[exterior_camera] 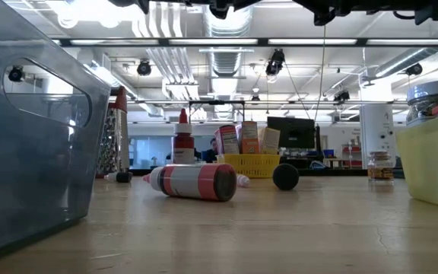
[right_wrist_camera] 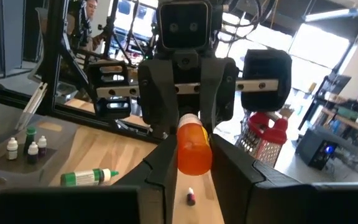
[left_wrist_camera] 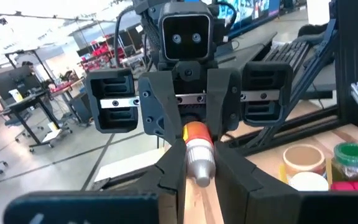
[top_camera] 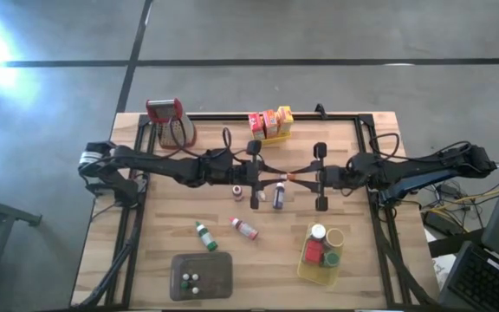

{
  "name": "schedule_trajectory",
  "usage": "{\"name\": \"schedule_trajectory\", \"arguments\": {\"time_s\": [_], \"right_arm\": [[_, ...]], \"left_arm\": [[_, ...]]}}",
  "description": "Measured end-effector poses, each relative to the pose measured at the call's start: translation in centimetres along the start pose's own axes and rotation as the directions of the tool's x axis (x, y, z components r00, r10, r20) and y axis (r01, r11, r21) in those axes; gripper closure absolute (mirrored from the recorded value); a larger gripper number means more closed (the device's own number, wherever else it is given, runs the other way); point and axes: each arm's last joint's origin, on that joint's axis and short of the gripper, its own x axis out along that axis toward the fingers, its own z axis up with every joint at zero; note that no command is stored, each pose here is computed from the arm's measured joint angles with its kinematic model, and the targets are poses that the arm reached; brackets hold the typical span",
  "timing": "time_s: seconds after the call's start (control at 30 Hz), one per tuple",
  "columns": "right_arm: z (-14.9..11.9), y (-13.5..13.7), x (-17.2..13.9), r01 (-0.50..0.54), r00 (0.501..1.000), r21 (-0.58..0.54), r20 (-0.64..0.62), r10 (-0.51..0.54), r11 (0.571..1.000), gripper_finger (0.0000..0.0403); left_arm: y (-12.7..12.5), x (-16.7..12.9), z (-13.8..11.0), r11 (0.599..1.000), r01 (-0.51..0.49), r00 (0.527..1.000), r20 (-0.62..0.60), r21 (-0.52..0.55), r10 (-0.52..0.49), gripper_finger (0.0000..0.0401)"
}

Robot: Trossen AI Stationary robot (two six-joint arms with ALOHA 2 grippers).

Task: Pick & Place Kitchen Items
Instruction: Put the top orange food coloring bottle into the black bin

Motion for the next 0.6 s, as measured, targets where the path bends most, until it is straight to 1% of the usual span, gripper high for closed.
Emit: {"name": "schedule_trajectory", "arguments": {"time_s": [0.07, 0.2, 0.27, 0.33, 0.37, 0.43, 0.47, 0.53, 0.6], "right_arm": [[-0.2, 0.0, -0.2, -0.004, 1.0, 0.017, -0.029, 0.005, 1.0, 0.0307], [0.2, -0.2, -0.8, 0.022, 0.999, 0.043, -0.028, -0.021, 0.999, 0.027], [0.2, -0.2, -1.0, 0.023, 0.999, 0.073, -0.041, -0.02, 0.997, 0.0252], [0.1, -0.3, -1.4, 0.039, 0.997, 0.098, -0.068, -0.032, 0.994, 0.0236], [0.0, -0.4, -1.7, 0.076, 0.993, 0.102, -0.101, -0.066, 0.992, 0.0228], [-0.1, -0.8, -2.6, 0.203, 0.968, 0.107, -0.174, -0.182, 0.973, 0.0216], [-0.1, -1.1, -3.1, 0.271, 0.948, 0.111, -0.205, -0.245, 0.956, 0.0211], [-0.1, -1.6, -4.3, 0.397, 0.9, 0.133, -0.25, -0.357, 0.908, 0.0204], [0.1, -1.9, -5.3, 0.48, 0.859, 0.138, -0.273, -0.433, 0.866, 0.0199]], "left_arm": [[0.1, -0.4, 0.2, 1.0, 0.006, 1.0, -0.028, 0.003, -0.006, 0.034], [0.7, -1.5, 1.6, 1.0, -0.011, 1.0, -0.012, -0.01, 0.011, 0.034], [0.7, -1.8, 1.6, 1.0, -0.01, 0.999, -0.044, -0.009, 0.01, 0.034], [0.6, -2.1, 1.3, 1.0, 0.001, 0.995, -0.104, -0.007, -0.002, 0.034], [0.6, -2.4, 1.1, 1.0, 0.005, 0.989, -0.145, -0.005, -0.006, 0.034], [0.9, -3.2, 1.6, 1.0, -0.007, 0.974, -0.228, -0.006, 0.006, 0.034], [1.1, -3.6, 1.9, 1.0, -0.014, 0.962, -0.272, -0.013, 0.01, 0.034], [1.4, -4.7, 2.5, 0.999, -0.017, 0.928, -0.371, -0.039, 0.001, 0.034], [1.6, -5.7, 2.9, 0.997, -0.009, 0.878, -0.478, -0.076, -0.029, 0.034]]}}
